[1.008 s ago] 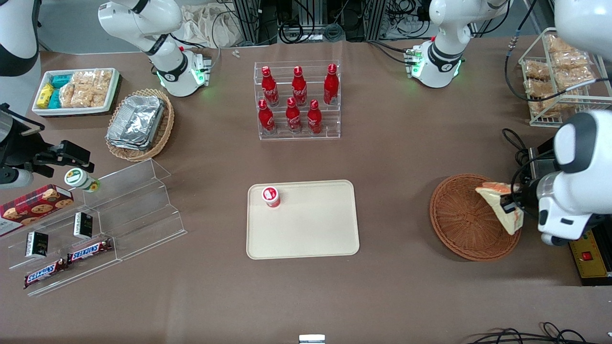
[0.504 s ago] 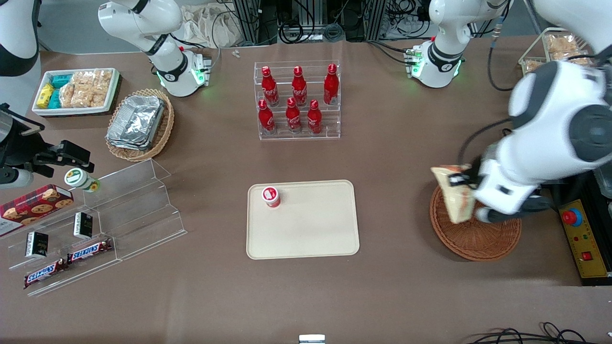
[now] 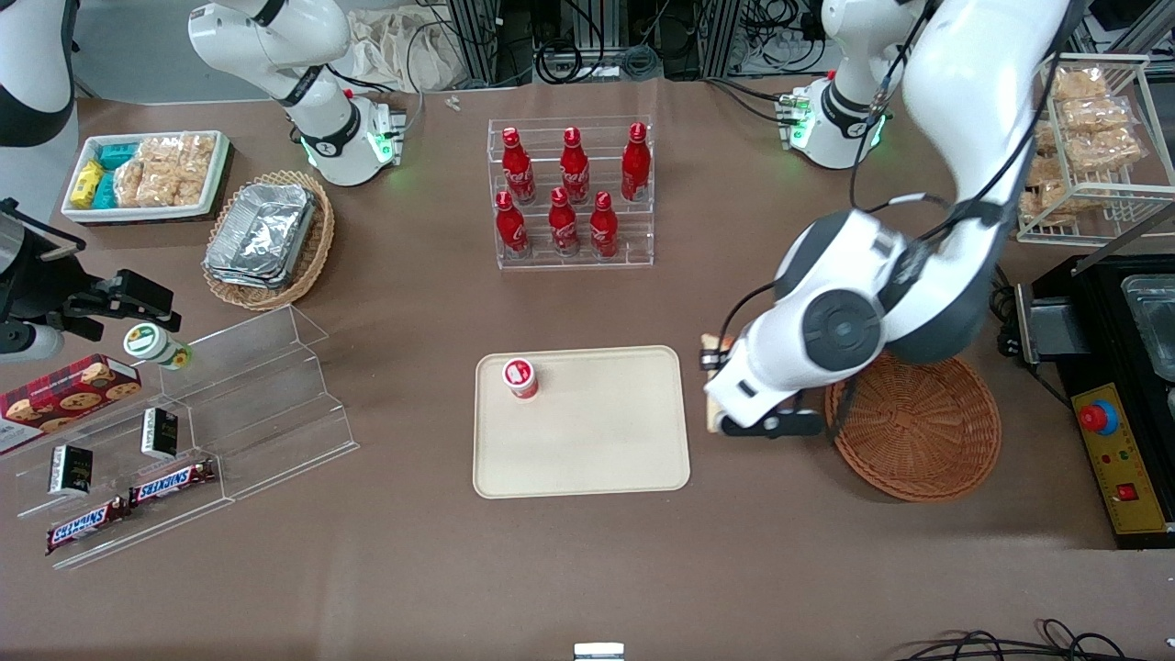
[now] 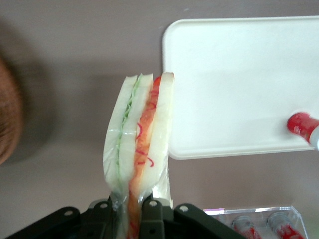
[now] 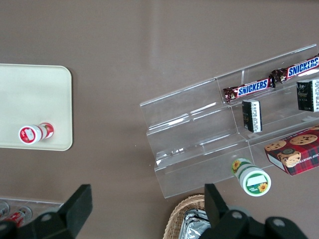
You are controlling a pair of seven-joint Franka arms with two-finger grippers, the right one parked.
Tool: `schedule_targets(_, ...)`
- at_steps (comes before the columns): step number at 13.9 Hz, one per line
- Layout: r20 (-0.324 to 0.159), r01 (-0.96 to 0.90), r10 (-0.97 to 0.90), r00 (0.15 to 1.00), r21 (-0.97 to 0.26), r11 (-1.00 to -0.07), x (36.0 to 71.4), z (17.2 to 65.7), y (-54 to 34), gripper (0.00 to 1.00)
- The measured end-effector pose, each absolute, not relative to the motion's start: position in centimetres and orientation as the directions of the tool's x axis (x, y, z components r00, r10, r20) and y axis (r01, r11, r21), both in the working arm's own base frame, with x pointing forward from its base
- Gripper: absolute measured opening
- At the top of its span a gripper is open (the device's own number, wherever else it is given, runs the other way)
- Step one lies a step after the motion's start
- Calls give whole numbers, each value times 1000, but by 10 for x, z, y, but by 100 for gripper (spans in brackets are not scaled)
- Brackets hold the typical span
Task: Place sandwich from basket to tray
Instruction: 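Carry the sandwich over the white tray and lower it onto it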
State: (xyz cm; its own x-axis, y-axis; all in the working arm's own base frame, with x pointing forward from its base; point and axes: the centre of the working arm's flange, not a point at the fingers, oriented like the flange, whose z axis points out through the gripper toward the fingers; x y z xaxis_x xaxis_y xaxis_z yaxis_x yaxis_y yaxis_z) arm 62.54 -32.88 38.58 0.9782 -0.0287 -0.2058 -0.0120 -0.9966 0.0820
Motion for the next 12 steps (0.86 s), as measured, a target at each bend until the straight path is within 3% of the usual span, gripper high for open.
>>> schedule_targets(6, -161, -20, -29, 987, 59, -998, 616, 273, -394, 19)
schedule_targets(12, -149, 23, 7, 989, 107, -994, 622, 231, -397, 19)
